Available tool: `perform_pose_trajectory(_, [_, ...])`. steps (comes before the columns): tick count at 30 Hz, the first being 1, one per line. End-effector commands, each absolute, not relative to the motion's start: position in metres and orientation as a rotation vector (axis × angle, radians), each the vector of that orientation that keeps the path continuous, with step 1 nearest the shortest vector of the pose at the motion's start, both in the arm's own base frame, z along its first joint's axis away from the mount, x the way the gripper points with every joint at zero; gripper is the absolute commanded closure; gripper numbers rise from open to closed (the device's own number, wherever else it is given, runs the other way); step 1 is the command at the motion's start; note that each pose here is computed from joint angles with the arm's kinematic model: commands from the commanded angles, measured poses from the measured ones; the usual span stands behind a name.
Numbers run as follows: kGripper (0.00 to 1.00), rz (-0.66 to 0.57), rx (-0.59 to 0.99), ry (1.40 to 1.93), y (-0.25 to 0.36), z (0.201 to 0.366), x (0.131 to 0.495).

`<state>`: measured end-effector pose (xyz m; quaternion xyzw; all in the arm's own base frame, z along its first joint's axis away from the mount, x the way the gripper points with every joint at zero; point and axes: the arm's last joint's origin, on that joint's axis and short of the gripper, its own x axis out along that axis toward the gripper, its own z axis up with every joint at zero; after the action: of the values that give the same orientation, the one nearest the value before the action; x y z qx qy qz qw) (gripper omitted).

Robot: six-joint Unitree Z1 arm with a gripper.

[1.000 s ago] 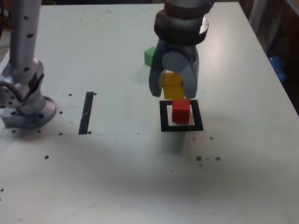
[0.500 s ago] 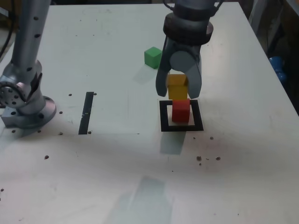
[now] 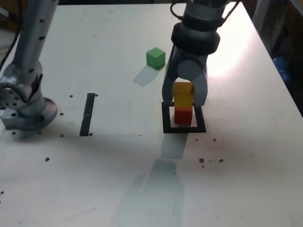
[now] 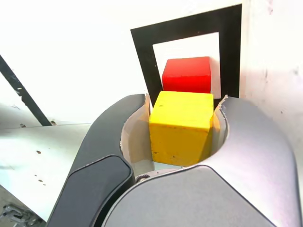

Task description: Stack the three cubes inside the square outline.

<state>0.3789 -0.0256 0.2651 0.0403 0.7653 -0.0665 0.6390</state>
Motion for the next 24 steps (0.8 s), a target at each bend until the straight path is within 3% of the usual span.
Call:
perform_pose_trajectory(1, [0.67, -0.152, 0.090, 1.745, -0.024, 0.263, 0.381])
perform_pose_trajectory(5, [0.63, -0.152, 0.088, 1.750, -0.023, 0.261, 0.383])
perform_pose_trajectory(12, [0.03, -0.167, 0.090, 1.749, -0.023, 0.256, 0.384])
perform_pose_trajectory(24, [0.00, -0.157, 0.092, 1.738, -0.019, 0.266, 0.376])
